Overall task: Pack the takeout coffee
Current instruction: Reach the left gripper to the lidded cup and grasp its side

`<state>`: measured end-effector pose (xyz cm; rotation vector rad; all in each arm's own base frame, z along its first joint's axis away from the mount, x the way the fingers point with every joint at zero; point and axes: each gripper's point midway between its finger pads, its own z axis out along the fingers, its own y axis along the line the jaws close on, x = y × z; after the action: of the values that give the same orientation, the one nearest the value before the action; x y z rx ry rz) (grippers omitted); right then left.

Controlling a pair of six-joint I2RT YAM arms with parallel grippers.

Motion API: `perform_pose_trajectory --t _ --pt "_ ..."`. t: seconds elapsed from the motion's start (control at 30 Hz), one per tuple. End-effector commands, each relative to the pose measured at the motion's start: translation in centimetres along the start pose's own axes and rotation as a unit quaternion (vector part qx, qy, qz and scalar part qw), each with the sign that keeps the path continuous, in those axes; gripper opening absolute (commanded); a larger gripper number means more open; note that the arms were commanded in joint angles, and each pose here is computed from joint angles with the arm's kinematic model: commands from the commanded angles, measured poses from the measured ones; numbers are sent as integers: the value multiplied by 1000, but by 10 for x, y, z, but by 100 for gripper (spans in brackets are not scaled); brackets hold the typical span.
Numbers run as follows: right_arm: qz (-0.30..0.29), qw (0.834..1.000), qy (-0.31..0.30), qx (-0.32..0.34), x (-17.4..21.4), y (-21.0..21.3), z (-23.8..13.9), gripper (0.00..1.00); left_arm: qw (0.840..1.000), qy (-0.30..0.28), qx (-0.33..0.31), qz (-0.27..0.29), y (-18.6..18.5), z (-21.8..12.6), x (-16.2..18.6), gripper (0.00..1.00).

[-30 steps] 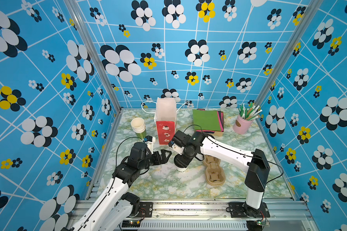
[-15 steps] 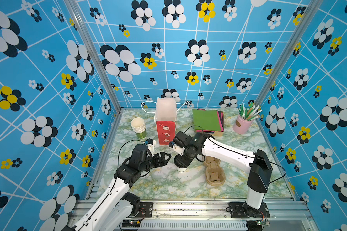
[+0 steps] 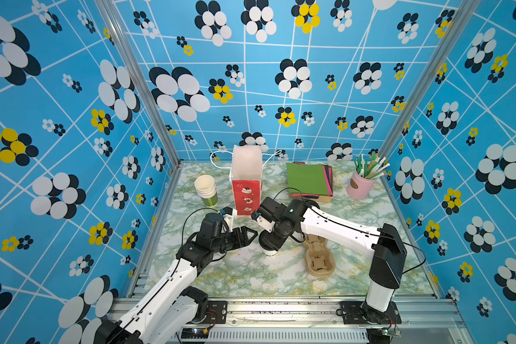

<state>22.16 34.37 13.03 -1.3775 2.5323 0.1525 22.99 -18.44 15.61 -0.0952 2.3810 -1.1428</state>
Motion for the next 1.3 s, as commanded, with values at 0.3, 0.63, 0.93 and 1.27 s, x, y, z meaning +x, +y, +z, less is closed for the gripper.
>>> perform_pose_trajectory --t 0.3,0.63,0.93,1.27 --pt "-7 989 148 8 71 5 52 60 999 31 26 -5 -1 21 12 64" --pt "-3 986 167 -9 84 12 64 60 998 57 24 1 -3 37 19 61" --pt "4 983 180 -18 97 15 70 60 995 93 -26 -11 20 47 34 53" --pt "17 980 196 -26 118 19 76 60 986 128 -105 -20 55 41 56 50"
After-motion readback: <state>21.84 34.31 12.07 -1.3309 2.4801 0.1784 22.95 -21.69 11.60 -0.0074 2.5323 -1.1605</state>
